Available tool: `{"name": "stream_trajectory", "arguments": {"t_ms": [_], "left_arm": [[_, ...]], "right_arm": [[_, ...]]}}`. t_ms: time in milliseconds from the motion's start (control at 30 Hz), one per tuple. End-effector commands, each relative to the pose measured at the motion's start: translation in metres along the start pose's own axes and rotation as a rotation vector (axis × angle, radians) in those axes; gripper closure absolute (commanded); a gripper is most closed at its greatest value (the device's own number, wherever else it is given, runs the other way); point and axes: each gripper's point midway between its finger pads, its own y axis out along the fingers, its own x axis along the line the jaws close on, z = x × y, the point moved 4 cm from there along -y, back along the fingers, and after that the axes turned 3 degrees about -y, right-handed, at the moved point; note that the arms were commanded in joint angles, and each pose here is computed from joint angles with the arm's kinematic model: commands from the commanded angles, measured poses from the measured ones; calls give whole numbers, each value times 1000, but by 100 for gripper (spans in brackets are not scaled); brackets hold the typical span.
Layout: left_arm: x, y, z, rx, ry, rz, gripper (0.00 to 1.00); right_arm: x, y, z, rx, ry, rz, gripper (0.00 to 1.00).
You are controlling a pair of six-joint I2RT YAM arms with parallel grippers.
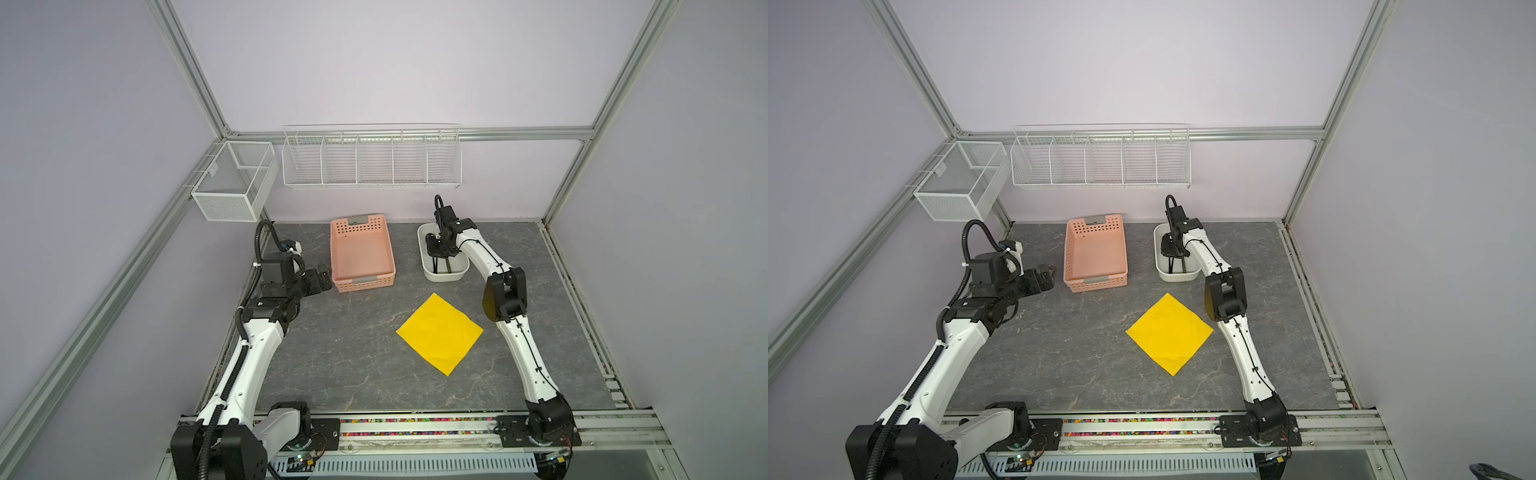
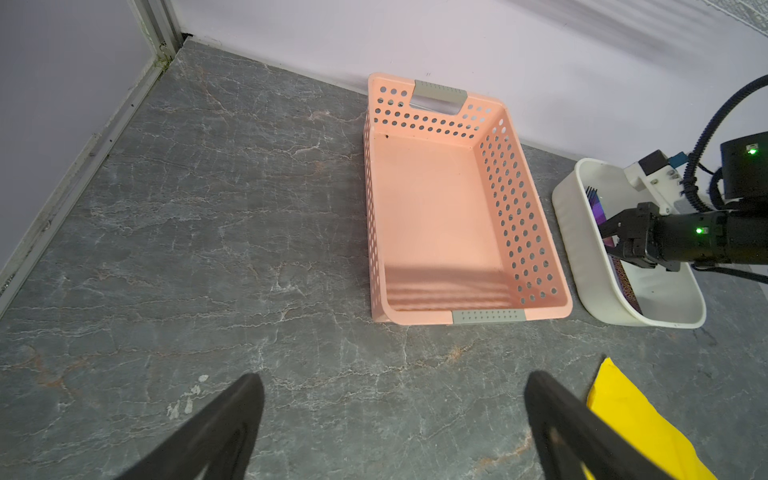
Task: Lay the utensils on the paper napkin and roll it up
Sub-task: 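Lower the open right gripper around the purple spoon handle in the tray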
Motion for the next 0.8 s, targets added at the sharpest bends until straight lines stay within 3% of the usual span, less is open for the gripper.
{"name": "stream_trajectory", "arguments": {"t_ms": [0, 133, 767], "left_arm": [[-1, -1, -4, 0, -6, 9, 2], [-1, -1, -4, 0, -6, 9, 2], [-4, -4, -4, -5, -9, 24, 2]], "right_arm": [[-4, 3, 23, 93, -12, 49, 70], [2, -5, 31, 109, -14, 54, 63], [33, -42, 70, 156, -7, 136, 57]]}}
